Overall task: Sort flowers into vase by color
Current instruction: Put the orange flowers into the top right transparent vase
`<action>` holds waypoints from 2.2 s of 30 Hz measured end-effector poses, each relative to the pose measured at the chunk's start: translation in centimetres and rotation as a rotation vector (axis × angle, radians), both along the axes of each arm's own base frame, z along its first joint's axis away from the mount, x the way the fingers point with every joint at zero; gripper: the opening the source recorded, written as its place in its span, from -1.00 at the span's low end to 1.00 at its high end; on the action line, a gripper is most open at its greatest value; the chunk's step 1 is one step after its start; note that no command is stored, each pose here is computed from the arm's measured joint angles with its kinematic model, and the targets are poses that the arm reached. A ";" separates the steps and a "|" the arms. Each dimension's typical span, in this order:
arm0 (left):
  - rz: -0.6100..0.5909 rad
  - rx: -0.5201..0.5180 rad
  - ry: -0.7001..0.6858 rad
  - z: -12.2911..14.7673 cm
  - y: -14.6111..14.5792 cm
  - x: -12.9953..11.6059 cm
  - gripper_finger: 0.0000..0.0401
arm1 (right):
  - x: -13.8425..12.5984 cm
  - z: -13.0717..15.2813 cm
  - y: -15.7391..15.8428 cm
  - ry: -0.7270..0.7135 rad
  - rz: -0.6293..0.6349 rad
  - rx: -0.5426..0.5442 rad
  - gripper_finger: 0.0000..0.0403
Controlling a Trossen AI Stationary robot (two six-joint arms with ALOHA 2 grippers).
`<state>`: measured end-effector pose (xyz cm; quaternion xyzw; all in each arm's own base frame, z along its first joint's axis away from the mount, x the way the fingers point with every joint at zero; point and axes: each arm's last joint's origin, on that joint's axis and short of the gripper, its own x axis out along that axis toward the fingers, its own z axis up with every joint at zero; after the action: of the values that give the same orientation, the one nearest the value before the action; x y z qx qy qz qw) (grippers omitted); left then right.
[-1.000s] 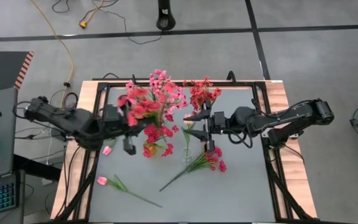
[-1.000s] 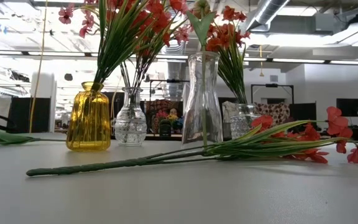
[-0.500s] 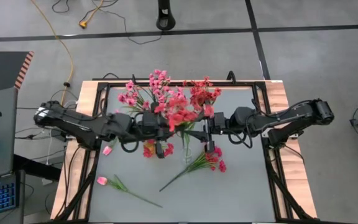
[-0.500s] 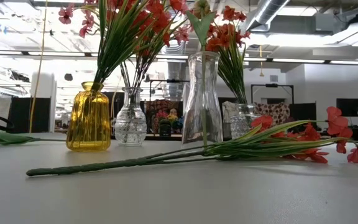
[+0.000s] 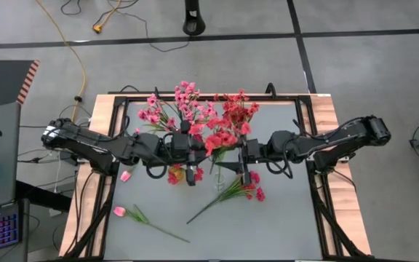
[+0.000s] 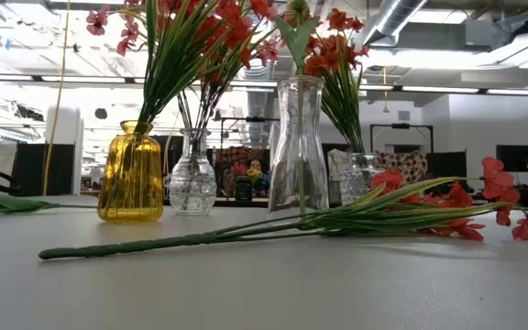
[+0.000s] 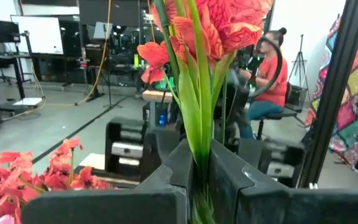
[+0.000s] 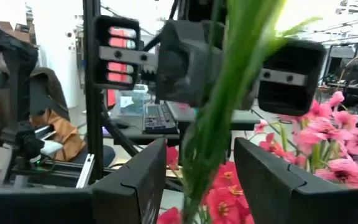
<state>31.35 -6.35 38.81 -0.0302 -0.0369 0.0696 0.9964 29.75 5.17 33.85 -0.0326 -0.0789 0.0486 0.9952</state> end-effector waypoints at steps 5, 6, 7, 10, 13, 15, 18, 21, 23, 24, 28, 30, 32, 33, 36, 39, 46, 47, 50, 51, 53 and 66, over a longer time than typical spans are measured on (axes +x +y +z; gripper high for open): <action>-0.002 0.001 0.003 0.0 0.0 0.0 -0.91 | 0.0 0.0 0.0 0.000 0.000 0.000 0.06; -0.003 0.001 0.003 0.0 0.0 0.0 -0.91 | 0.0 0.0 0.0 -0.002 0.000 0.000 0.06; -0.003 0.001 0.004 -0.1 0.0 0.0 -0.91 | 0.0 0.0 0.0 -0.003 0.000 0.000 0.06; -0.004 0.001 0.004 0.0 0.0 0.0 -0.91 | 0.0 0.0 -0.1 -0.003 -0.003 0.003 0.06; -0.004 -0.006 0.003 0.0 0.0 0.0 -0.91 | 0.0 0.0 -0.1 -0.005 -0.003 0.010 0.03; -0.004 -0.006 0.002 0.0 0.0 0.0 -0.91 | 0.0 0.0 -0.1 -0.005 -0.004 0.010 -0.04; -0.004 -0.007 0.002 -0.1 0.0 0.1 -0.91 | 0.0 0.1 -0.2 -0.013 -0.004 0.011 -0.18; 0.006 -0.006 0.002 -0.4 0.0 0.4 -0.91 | 0.0 0.1 -0.1 -0.015 -0.003 0.011 -0.33; 0.005 0.000 0.008 -0.7 0.1 0.8 -0.91 | 0.0 0.1 -0.2 -0.014 -0.004 0.011 -0.43; 0.011 0.000 0.004 -0.7 0.2 0.9 -0.91 | 0.0 0.1 -0.2 -0.013 -0.004 0.011 -0.47; 0.012 -0.005 0.009 -0.8 0.5 1.1 -0.90 | 0.0 0.0 -0.2 -0.003 -0.006 0.009 -0.66; 0.004 -0.005 0.011 -0.9 0.5 1.1 -0.88 | 0.0 0.0 -0.2 0.003 -0.007 0.009 -0.74; -0.017 -0.002 0.012 -0.9 0.5 1.1 -0.85 | 0.0 -0.1 -0.2 0.007 -0.006 0.007 -0.80; -0.037 0.000 0.006 -0.8 0.4 1.1 -0.84 | 0.0 -0.1 -0.2 0.008 -0.005 0.006 -0.81; -0.085 0.011 0.006 -0.8 0.3 1.1 -0.78 | 0.0 0.0 -0.1 0.008 -0.001 0.004 -0.81; -0.091 0.044 0.009 -0.8 0.3 1.1 -0.69 | -0.2 0.1 -0.1 0.009 -0.001 0.004 -0.79; -0.098 0.048 0.030 0.1 0.6 -0.4 -0.39 | -1.8 1.0 -0.5 0.054 -0.034 0.001 -0.81; -0.094 0.049 0.037 0.5 0.7 -0.9 -0.36 | -2.2 1.2 -0.6 0.060 -0.041 0.000 -0.81; -0.074 0.053 0.066 1.3 1.1 -2.5 -0.29 | -3.6 2.2 -0.9 0.054 -0.062 0.004 -0.81; -0.072 0.056 0.085 1.4 1.2 -3.0 -0.28 | -4.3 2.5 -1.0 0.056 -0.063 0.000 -0.81; -0.072 0.061 0.117 1.6 1.4 -4.0 -0.27 | -5.4 3.2 -1.2 0.059 -0.063 -0.005 -0.81; -0.084 0.023 0.230 1.5 1.6 -6.3 -0.29 | -12.2 4.8 -2.9 0.141 -0.118 -0.035 -0.81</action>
<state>25.08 -4.75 40.31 -0.0119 0.0784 0.0307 0.9964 17.60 2.27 38.67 -0.0511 -0.0058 -0.0063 0.9987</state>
